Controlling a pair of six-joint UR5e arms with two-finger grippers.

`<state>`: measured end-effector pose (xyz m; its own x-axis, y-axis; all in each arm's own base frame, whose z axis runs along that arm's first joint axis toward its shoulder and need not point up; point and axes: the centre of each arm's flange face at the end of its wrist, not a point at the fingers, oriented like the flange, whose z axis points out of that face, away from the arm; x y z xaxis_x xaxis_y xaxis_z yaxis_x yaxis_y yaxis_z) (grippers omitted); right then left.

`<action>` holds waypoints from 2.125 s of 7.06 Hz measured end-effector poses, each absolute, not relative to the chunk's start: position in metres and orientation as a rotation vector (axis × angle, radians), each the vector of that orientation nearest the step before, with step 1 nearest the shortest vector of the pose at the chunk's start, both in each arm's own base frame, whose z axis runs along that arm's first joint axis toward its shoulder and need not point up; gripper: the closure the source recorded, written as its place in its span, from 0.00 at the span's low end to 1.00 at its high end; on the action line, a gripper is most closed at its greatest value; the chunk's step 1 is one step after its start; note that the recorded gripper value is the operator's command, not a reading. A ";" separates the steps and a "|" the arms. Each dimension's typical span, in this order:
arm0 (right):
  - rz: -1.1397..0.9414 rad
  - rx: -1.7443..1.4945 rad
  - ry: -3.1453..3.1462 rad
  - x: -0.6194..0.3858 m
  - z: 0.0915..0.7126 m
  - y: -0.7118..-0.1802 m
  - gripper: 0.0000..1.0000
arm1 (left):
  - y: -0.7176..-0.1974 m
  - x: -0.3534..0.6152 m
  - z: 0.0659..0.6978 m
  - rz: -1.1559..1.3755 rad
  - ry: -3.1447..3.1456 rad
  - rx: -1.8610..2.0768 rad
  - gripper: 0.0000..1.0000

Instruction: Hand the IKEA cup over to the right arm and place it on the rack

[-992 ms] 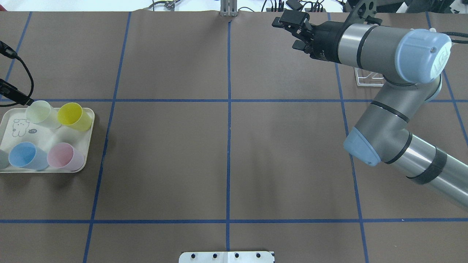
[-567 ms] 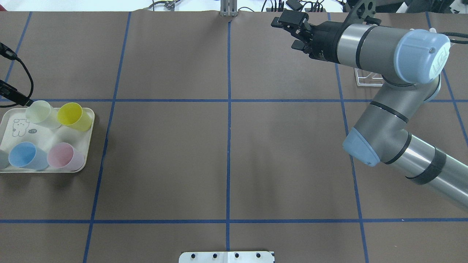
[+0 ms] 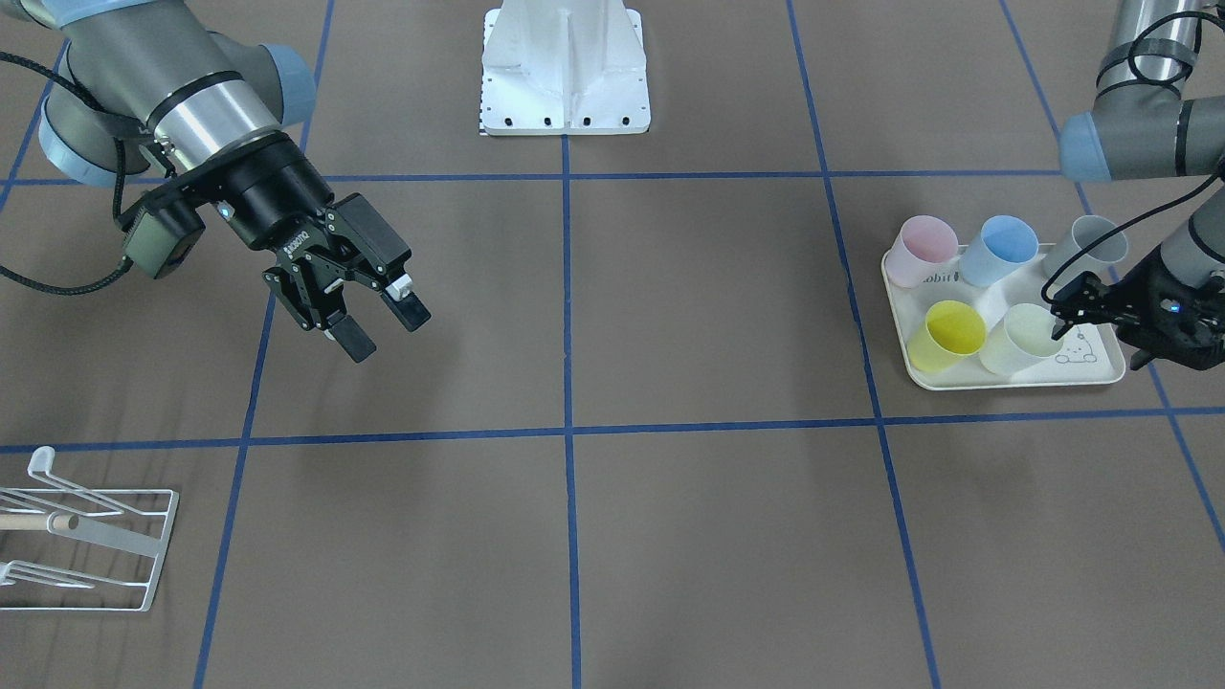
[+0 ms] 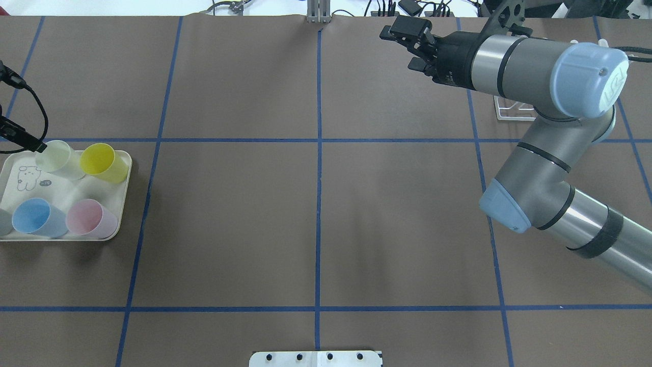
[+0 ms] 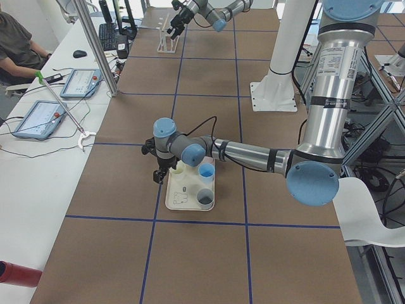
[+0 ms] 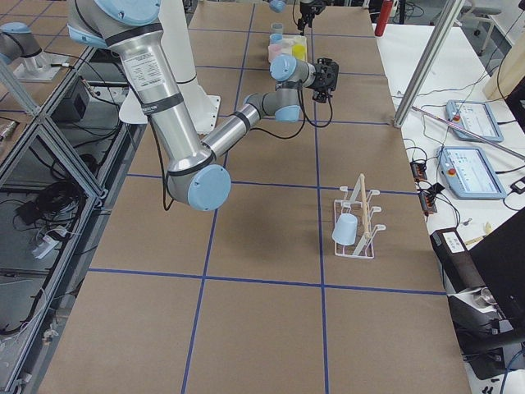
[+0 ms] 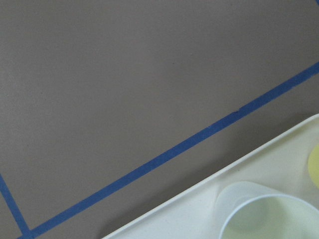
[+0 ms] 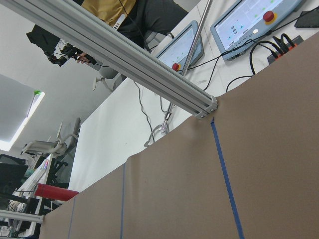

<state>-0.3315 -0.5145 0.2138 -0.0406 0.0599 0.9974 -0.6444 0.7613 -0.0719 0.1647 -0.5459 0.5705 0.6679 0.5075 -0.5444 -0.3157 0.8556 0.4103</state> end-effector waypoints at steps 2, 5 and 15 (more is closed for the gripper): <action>0.608 0.494 -1.514 -0.331 0.216 -0.515 0.01 | -0.544 0.169 0.572 0.479 0.721 0.279 0.00; 0.609 0.495 -1.513 -0.330 0.218 -0.515 0.01 | -0.536 0.190 0.578 0.516 0.784 0.232 0.13; 0.610 0.498 -1.516 -0.321 0.221 -0.508 0.01 | -0.541 0.146 0.516 0.235 0.823 0.267 1.00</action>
<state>-0.3210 -0.5076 0.2215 -0.0403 0.0600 0.9974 -0.6478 0.7584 -0.0718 0.1456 -0.5412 0.5156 0.6578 0.3075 -0.6875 -0.1019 0.9408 0.3233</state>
